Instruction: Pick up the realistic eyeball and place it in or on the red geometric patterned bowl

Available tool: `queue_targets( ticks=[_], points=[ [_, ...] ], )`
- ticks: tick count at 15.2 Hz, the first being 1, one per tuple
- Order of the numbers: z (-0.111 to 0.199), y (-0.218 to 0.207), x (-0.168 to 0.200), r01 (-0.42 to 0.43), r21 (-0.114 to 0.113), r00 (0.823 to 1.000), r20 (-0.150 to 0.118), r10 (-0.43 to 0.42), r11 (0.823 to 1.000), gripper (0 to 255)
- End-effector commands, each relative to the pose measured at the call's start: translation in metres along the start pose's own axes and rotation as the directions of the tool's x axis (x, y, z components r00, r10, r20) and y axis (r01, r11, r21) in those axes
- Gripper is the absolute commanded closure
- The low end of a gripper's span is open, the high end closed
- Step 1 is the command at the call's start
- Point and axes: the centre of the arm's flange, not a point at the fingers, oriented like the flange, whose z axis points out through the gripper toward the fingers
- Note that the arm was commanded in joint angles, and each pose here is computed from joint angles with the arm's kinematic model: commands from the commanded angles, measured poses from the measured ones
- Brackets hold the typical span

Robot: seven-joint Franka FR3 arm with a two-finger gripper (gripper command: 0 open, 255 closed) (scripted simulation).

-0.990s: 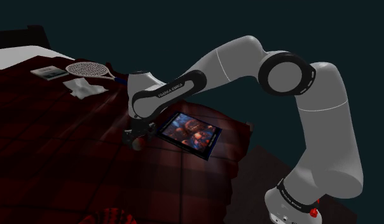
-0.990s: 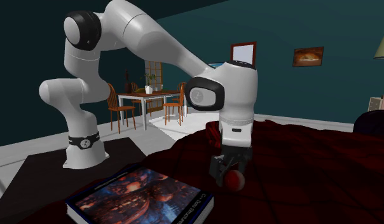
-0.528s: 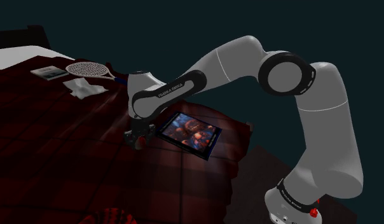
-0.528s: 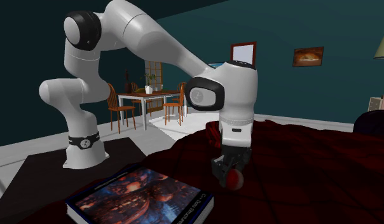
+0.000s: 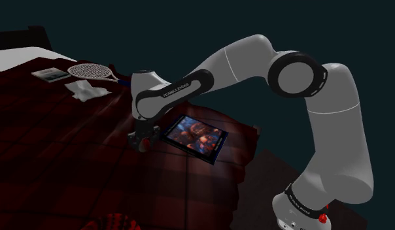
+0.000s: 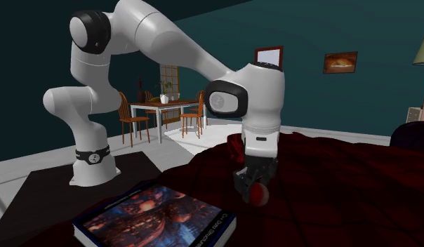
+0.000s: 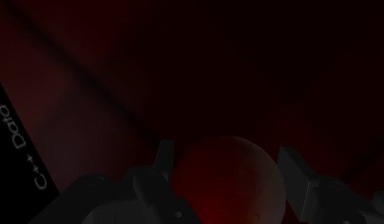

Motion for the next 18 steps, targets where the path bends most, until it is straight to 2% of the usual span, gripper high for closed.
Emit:
queue_targets(
  ticks=[1, 18],
  points=[
    [-0.011, -0.002, -0.001, 0.000, 0.000, 1.000, 0.000, 0.000, 1.000, 255],
    [-0.099, -0.011, -0.014, 0.000, 0.000, 1.000, 0.000, 0.000, 1.000, 255]
  ],
)
